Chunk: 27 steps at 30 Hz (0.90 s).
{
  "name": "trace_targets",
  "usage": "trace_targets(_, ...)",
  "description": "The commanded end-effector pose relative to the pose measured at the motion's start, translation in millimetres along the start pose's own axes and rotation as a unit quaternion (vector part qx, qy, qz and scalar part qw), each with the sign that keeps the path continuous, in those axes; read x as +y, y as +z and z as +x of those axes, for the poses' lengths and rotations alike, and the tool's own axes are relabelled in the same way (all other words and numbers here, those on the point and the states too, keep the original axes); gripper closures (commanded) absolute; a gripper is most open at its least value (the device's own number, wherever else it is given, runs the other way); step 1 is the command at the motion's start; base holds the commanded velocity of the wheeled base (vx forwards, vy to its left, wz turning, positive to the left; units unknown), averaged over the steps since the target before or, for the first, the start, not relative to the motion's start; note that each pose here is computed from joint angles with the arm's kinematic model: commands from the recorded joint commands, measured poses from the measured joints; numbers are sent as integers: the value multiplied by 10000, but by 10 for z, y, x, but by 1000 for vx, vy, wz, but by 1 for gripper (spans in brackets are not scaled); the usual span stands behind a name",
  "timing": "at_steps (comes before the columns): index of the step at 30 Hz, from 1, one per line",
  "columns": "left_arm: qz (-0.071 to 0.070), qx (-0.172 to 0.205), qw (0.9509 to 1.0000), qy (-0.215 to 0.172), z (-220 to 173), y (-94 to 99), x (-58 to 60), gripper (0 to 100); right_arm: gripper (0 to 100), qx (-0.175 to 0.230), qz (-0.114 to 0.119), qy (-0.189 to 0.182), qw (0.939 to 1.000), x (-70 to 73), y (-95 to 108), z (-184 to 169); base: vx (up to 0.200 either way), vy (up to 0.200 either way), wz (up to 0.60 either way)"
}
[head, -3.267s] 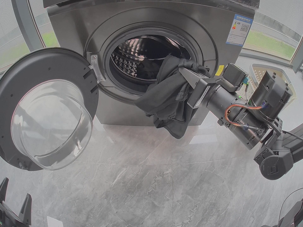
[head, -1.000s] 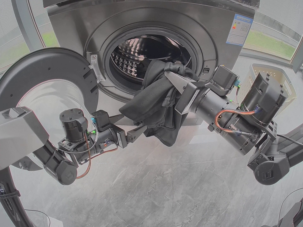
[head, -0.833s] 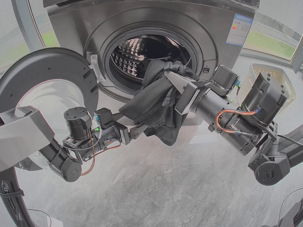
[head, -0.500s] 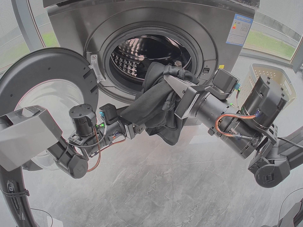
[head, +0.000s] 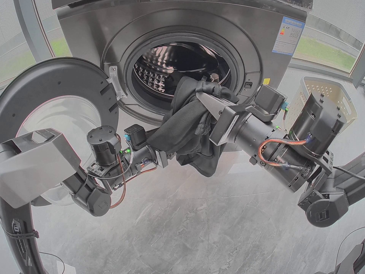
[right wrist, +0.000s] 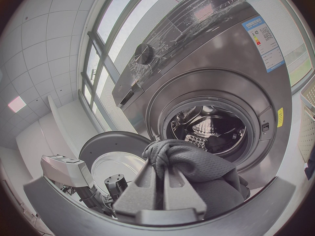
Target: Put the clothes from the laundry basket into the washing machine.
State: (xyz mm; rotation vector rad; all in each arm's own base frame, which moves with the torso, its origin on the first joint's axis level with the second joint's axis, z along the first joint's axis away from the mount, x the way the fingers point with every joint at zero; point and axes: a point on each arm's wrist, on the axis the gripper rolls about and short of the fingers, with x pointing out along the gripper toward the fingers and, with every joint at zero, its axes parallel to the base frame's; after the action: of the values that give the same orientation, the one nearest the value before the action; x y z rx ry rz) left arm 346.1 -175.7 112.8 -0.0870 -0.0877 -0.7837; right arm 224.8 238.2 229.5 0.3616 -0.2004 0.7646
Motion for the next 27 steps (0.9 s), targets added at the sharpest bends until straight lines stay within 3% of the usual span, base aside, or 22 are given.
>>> trace_targets(1,-16,-4,10000,19,29,-28,13,100,100,41,-5,-4,10000,-8,-21,-11,0,0,0)
trace_targets(8,-115,-372,9992,70,-53,127,23,100,100,183,-23,-59,9998,-73,-64,-85,0,0,0)
trace_targets(13,-127,-430,9990,33,-281,304,-113,100,100,274,-57,-99,9996,-168,-100,-93,0,0,0)
trace_targets(16,-130,-455,9989,-38,-533,464,-265,100,100,296,-108,-225,9992,-273,-116,-76,0,0,0)
trace_targets(22,-134,-487,9987,-103,-809,599,-401,100,100,543,-129,-341,9979,-374,-338,0,0,0,0)
trace_targets(27,-97,-591,9982,-74,-830,632,-443,100,100,472,-160,-344,9982,-423,-518,81,0,0,0)
